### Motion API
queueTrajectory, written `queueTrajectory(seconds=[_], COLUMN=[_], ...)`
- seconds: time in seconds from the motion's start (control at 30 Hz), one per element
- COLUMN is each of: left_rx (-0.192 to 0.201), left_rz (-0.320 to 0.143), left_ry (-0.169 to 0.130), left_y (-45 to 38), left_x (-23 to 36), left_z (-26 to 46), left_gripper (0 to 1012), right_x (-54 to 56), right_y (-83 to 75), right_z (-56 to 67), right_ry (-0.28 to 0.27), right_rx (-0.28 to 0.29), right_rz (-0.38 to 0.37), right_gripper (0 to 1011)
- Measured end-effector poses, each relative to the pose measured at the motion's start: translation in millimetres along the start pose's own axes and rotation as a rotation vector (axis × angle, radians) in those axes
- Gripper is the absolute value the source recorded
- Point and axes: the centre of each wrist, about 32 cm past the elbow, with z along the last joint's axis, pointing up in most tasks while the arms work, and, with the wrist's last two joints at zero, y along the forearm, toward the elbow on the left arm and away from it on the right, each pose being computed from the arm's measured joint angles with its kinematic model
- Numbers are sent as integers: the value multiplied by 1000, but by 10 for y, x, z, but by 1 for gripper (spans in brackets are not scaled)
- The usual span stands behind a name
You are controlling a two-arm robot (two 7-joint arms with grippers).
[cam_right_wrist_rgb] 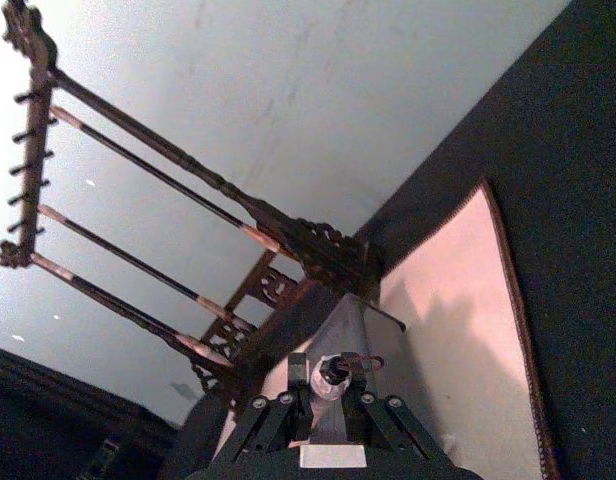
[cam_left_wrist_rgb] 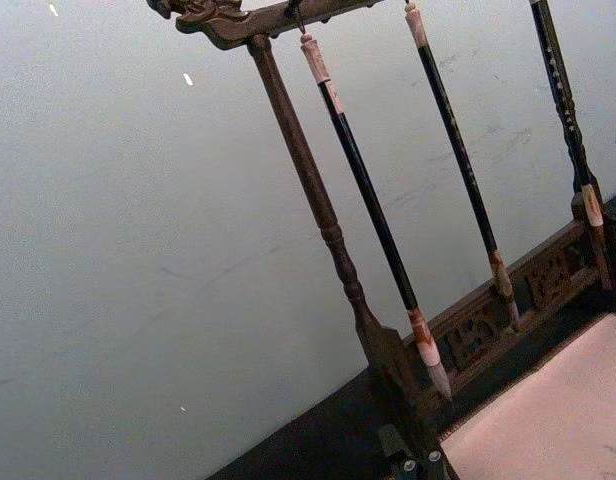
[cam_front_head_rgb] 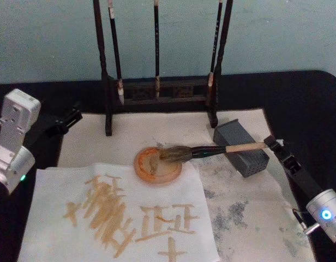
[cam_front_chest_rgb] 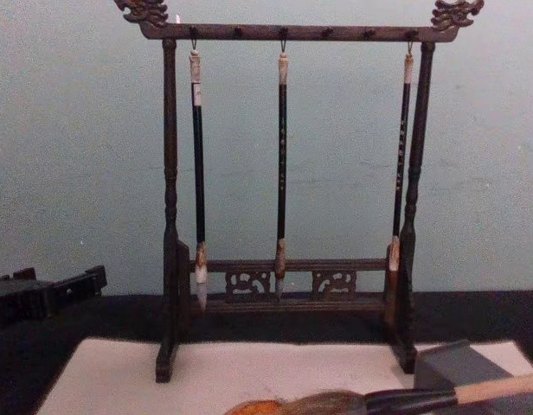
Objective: Pick up the brush from the inkstone, write on the paper, then place the brush back to its original position.
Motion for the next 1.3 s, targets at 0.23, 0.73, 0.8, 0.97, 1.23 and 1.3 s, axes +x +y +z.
queueTrajectory(seconds=[0.23,0.73,0.8,0.97,1.23,1.3], left_rx=[0,0,0,0,0,0], left_rz=[0,0,0,0,0,0], left_ry=[0,0,0,0,0,0], left_y=[0,0,0,0,0,0], left_x=[0,0,0,0,0,0], left_z=[0,0,0,0,0,0], left_gripper=[1002,1002,1002,1000,1002,1002], right_x=[-57,-349,-421,-608,-1007,-1092], right_y=[16,122,149,187,203,211], right_z=[51,230,284,392,565,583], right_ry=[14,-58,-103,-223,-459,-517], right_rx=[27,21,0,-53,-116,-133], right_rz=[56,180,196,224,280,294], right_gripper=[179,177,177,175,175,175])
